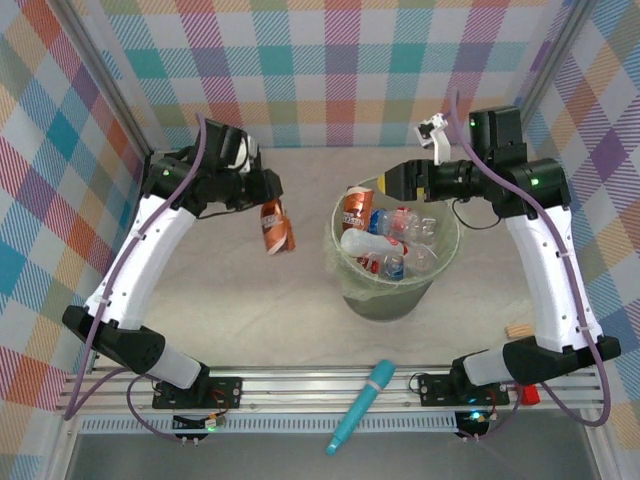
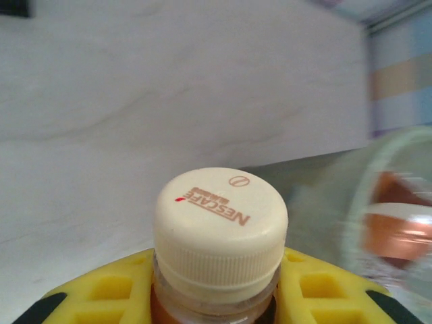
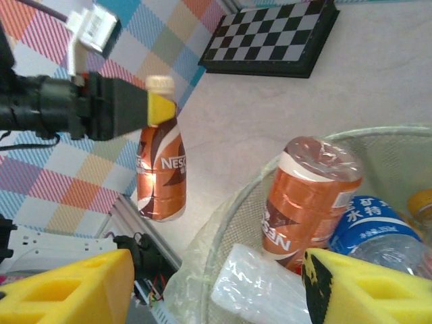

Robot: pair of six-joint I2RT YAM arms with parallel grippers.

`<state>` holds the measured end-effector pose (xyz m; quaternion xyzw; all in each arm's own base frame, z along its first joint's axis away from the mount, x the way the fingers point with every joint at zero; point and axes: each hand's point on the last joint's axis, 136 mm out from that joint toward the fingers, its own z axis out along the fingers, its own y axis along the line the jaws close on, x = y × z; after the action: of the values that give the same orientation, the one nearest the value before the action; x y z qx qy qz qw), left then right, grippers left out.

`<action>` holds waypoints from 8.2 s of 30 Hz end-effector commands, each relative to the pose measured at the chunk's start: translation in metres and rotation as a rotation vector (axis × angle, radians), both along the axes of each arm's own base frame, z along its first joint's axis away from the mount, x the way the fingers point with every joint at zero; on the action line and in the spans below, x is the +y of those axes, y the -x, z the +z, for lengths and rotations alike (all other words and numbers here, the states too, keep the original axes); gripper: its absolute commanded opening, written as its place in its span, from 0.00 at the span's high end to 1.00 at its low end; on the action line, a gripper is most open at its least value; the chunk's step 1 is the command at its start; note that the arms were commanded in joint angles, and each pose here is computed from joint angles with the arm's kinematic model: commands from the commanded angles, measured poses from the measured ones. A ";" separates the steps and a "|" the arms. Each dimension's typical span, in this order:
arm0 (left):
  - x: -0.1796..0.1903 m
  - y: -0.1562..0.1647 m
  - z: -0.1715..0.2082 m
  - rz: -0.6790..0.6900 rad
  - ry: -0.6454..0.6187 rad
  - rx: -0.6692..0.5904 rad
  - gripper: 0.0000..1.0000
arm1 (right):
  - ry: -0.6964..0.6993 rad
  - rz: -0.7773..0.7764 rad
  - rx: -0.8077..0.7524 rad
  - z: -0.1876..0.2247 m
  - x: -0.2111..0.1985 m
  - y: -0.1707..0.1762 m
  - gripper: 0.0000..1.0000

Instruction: Put the plastic bottles in the bin

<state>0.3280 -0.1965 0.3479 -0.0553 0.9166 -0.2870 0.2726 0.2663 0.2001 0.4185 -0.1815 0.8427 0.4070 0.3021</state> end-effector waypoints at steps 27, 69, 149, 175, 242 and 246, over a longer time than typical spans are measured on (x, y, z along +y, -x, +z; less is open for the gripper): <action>-0.064 -0.014 0.103 -0.020 0.709 -0.166 0.79 | -0.009 0.330 0.077 -0.019 0.124 -0.009 0.35; -0.088 0.025 -0.062 -0.149 0.243 0.187 0.30 | 1.067 0.354 -0.402 -0.077 -0.111 -0.038 0.78; -0.095 0.012 -0.048 -0.166 0.162 0.099 0.28 | 0.330 -0.515 0.370 -0.116 -0.141 0.008 0.33; 0.165 0.017 -0.109 0.412 -0.310 0.081 0.05 | 0.001 -0.194 0.394 -0.128 0.020 -0.062 0.36; 0.203 -0.067 -0.262 0.445 -0.623 -0.563 0.00 | 0.412 -0.753 -0.441 -0.328 -0.183 -0.132 0.00; 0.203 -0.067 -0.261 0.446 -0.622 -0.563 0.00 | 0.412 -0.751 -0.441 -0.328 -0.182 -0.132 0.01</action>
<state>0.3943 0.0069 0.0838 -0.0913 0.8204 0.0649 0.5607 0.3937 0.0174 0.0807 -0.0031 0.8403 0.0383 0.5407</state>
